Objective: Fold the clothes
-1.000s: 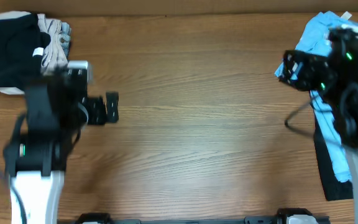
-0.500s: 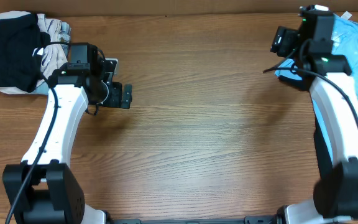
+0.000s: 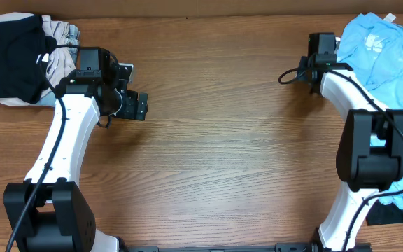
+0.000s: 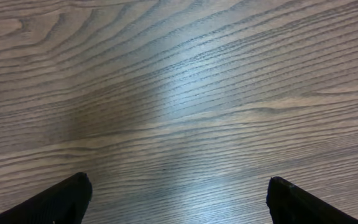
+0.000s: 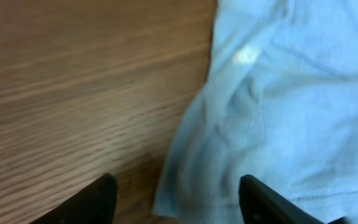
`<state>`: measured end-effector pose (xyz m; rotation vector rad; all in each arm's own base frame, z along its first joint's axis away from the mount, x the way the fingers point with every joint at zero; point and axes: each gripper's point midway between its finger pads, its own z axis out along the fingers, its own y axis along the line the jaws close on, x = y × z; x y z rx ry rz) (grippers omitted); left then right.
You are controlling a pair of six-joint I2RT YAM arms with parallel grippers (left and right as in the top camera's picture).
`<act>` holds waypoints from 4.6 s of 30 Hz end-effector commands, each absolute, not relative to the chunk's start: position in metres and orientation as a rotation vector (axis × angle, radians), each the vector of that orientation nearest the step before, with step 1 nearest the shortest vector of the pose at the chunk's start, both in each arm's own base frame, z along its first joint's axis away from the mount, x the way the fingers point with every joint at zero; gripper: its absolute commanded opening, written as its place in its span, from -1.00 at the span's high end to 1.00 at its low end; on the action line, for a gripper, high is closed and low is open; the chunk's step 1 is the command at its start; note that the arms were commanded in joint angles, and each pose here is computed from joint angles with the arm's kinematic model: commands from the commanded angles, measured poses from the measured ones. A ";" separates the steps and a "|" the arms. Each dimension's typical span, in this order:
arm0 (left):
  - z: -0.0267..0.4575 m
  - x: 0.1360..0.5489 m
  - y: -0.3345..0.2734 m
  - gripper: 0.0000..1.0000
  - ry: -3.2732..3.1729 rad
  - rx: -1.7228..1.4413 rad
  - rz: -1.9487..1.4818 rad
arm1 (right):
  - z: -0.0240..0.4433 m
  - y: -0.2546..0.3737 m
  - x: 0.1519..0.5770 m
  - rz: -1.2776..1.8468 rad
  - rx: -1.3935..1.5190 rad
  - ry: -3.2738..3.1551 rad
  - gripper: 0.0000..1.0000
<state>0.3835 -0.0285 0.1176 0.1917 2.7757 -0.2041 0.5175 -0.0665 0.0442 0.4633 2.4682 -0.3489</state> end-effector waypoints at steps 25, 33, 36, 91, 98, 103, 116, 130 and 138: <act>0.126 0.390 -0.032 -0.85 2.737 0.203 -0.212 | 0.065 -0.079 0.545 -0.280 0.555 2.384 0.92; 0.126 0.390 -0.032 -0.84 2.738 0.204 -0.212 | 0.109 -0.044 0.542 -0.051 0.416 2.426 0.92; 0.127 0.391 -0.032 -0.84 2.735 0.203 -0.211 | 0.115 -0.011 0.532 0.095 0.321 2.482 0.92; 0.121 0.414 -0.198 -0.98 2.411 1.128 -0.168 | 0.289 0.035 0.397 0.347 0.500 2.446 -0.79; 0.057 0.424 -0.228 -0.96 2.474 1.133 -0.076 | 0.283 0.022 0.391 0.316 0.525 2.477 -0.79; 0.038 0.443 -0.223 -0.91 2.512 0.957 -0.001 | 0.282 0.022 0.391 0.316 0.526 2.477 -0.79; -0.018 0.462 -0.208 -1.00 2.581 0.806 0.108 | 0.272 0.021 0.385 0.308 0.536 2.516 -0.79; -0.037 0.462 -0.015 -1.00 2.860 0.007 0.426 | 0.245 0.021 0.384 0.295 0.548 2.570 -0.80; -0.033 0.441 0.115 -1.00 2.923 -0.355 0.472 | 0.208 0.022 0.385 0.289 0.557 2.602 -0.80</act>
